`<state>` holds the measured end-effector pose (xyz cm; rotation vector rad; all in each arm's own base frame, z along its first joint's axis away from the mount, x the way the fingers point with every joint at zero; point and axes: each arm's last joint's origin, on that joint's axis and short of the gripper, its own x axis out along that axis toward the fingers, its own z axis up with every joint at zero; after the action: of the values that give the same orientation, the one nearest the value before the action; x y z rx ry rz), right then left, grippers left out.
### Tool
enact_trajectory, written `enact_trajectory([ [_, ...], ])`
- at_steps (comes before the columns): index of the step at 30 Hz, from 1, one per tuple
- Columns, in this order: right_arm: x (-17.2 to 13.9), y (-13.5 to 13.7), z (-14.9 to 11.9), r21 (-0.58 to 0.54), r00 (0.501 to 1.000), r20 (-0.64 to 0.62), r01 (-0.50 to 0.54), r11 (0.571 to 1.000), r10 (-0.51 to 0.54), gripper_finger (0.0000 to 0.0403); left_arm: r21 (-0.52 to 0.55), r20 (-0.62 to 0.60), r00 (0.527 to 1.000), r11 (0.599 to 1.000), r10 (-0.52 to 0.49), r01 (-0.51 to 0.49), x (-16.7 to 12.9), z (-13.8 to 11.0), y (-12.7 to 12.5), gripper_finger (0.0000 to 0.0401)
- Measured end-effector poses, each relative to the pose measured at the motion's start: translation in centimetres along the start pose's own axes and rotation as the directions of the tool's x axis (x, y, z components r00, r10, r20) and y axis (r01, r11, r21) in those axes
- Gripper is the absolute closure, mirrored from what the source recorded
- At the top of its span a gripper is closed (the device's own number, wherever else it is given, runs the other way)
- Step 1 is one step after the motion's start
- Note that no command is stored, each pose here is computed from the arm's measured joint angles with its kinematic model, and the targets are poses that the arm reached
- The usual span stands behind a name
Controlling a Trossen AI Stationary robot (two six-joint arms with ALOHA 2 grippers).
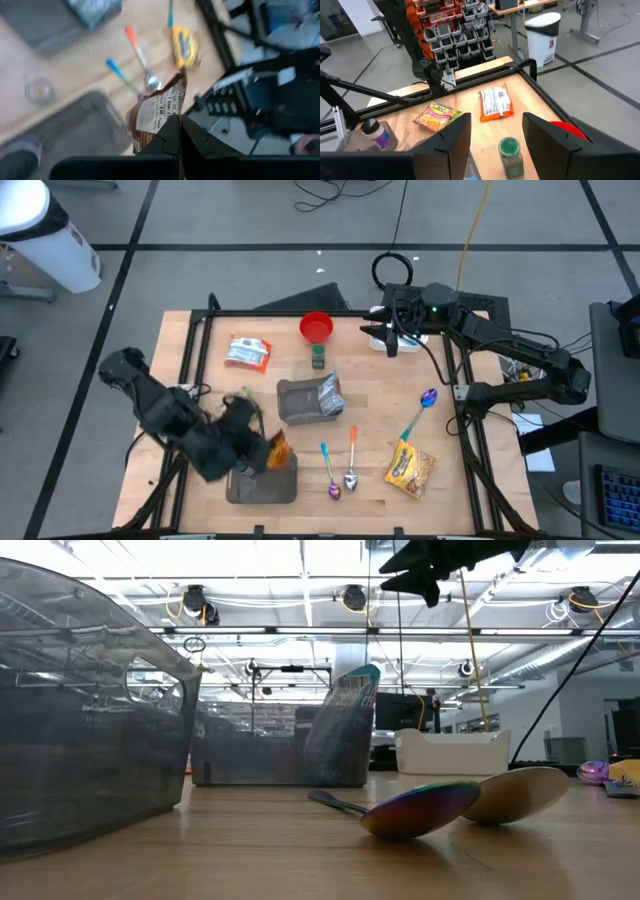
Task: Pick & Place Food Item
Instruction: Put the orange seasoning pack into the bottom black bin
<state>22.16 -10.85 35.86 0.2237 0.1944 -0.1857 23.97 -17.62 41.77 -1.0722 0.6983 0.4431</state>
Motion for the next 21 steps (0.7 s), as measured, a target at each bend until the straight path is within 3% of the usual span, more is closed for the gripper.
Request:
enact_trajectory([
  [6, 0.0, 0.1, -0.4, 0.029, 0.999, -0.04, -0.024, 0.999, 0.025, 0.0236, 0.024, -0.149, 0.983, 0.994, 0.111, -0.108, 1.6, -2.7, 0.3, 0.04],
  [13, 0.7, 0.6, -2.4, 0.142, 0.989, -0.072, -0.117, 0.983, 0.128, 0.024, 0.133, -0.208, 0.954, 0.972, 0.219, -0.194, 1.0, -4.2, 1.5, 0.04],
  [17, 1.5, 1.6, -4.3, 0.206, 0.98, -0.071, -0.167, 0.964, 0.185, 0.0243, 0.226, -0.185, 0.94, 0.943, 0.287, -0.243, 0.1, -5.1, 2.5, 0.04],
  [21, 2.0, 3.7, -5.1, 0.228, 0.963, 0.033, -0.268, 0.936, 0.268, 0.0243, 0.37, -0.13, 0.925, 0.883, 0.356, -0.288, -1.2, -6.2, 3.7, 0.04],
])
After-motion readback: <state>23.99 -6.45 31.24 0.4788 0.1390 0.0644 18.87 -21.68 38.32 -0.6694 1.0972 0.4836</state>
